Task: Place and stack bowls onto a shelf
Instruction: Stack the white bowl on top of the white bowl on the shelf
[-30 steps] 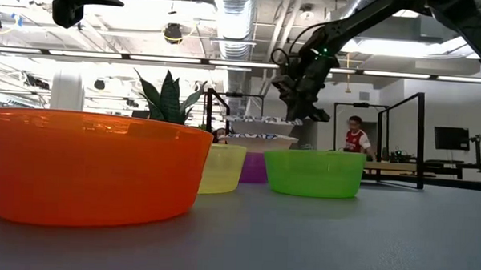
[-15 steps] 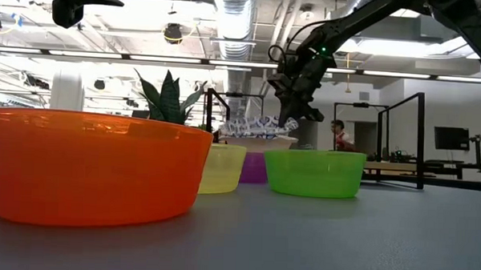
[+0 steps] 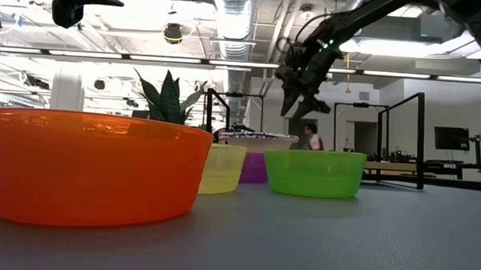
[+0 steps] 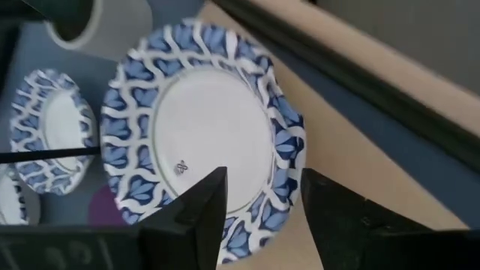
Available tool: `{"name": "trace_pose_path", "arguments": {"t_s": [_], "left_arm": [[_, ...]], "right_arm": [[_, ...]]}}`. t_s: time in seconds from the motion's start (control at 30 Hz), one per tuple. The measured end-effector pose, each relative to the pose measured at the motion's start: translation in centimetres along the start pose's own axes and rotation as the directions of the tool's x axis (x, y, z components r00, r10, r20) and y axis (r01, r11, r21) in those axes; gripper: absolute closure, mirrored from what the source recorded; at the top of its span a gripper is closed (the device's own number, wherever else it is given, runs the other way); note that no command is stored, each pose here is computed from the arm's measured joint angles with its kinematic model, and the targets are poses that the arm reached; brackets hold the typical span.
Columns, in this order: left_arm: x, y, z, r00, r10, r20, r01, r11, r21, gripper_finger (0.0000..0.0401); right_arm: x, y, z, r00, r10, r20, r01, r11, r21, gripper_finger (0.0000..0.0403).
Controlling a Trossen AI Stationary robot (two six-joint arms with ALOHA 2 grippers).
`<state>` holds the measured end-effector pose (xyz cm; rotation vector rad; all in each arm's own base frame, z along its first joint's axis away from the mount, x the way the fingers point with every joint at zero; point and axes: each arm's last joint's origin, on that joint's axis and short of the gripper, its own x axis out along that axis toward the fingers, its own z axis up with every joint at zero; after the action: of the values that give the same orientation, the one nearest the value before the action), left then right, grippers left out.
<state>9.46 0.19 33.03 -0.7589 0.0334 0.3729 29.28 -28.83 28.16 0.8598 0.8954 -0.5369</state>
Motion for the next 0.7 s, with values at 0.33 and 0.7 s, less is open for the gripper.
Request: {"name": "trace_pose_path", "arguments": {"t_s": [0.33,0.7], "left_arm": [[1.2,1.8,-2.4,0.944,0.267,-0.195,-0.26,0.964,0.059,0.0227],[3.5,4.9,-5.1,0.649,0.696,-0.308,-0.697,0.706,0.125,0.022]], "right_arm": [[-6.3,4.1,-1.7,0.99,0.058,0.132,-0.042,0.992,-0.123,0.0213],[-7.1,10.5,-5.2,0.988,0.095,0.121,-0.055,0.953,-0.298,0.0213]]}}
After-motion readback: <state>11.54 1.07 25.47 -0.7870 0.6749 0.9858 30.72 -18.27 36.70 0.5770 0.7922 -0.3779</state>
